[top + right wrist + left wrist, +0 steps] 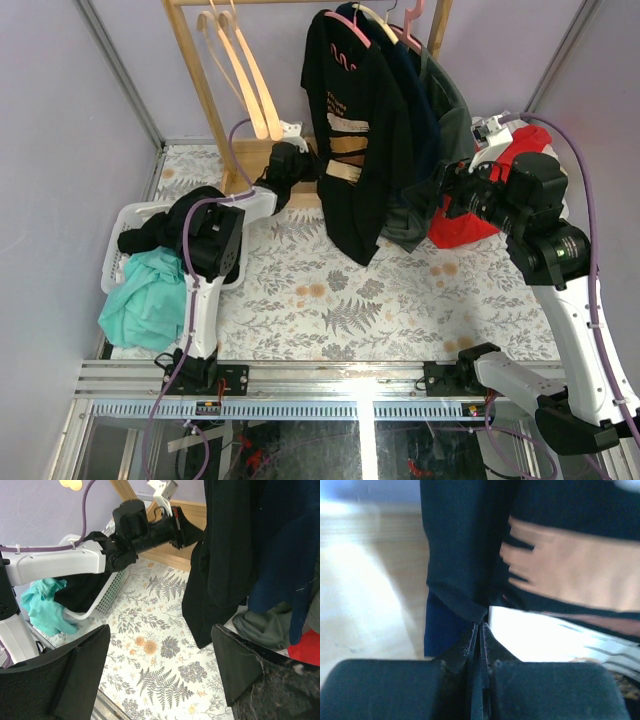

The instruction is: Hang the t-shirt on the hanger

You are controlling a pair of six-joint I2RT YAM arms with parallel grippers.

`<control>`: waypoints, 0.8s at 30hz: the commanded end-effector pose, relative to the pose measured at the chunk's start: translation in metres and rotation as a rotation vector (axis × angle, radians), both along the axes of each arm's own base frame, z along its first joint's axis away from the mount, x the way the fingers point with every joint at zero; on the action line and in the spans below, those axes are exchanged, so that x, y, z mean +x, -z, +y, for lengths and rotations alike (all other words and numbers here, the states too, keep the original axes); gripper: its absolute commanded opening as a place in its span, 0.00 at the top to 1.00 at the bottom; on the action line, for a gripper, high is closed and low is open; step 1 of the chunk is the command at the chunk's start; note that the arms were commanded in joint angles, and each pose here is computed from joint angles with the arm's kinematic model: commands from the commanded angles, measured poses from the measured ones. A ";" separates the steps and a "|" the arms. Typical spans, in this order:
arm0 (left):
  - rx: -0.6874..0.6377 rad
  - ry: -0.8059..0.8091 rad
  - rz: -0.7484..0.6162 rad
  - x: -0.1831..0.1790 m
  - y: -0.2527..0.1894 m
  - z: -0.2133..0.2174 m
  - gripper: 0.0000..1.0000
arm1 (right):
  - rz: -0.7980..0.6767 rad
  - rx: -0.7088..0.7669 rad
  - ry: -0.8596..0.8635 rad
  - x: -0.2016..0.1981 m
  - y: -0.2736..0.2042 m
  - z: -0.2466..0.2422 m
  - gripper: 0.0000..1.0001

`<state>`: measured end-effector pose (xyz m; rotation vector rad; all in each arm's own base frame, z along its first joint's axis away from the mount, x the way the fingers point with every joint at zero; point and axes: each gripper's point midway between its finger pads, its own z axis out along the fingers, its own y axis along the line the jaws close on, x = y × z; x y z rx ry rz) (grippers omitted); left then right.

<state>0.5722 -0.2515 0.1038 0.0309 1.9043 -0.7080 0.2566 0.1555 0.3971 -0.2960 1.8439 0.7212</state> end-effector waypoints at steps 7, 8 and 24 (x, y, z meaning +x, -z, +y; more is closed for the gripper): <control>-0.151 -0.178 -0.302 0.076 -0.128 0.032 1.00 | -0.066 -0.007 0.048 0.009 -0.012 -0.007 0.11; -0.167 -0.187 -0.314 0.081 -0.132 0.034 1.00 | -0.067 -0.008 0.051 0.010 -0.012 -0.008 0.12; -0.190 -0.338 -0.219 0.131 -0.071 0.040 0.99 | -0.067 -0.024 0.089 0.017 -0.003 -0.013 0.11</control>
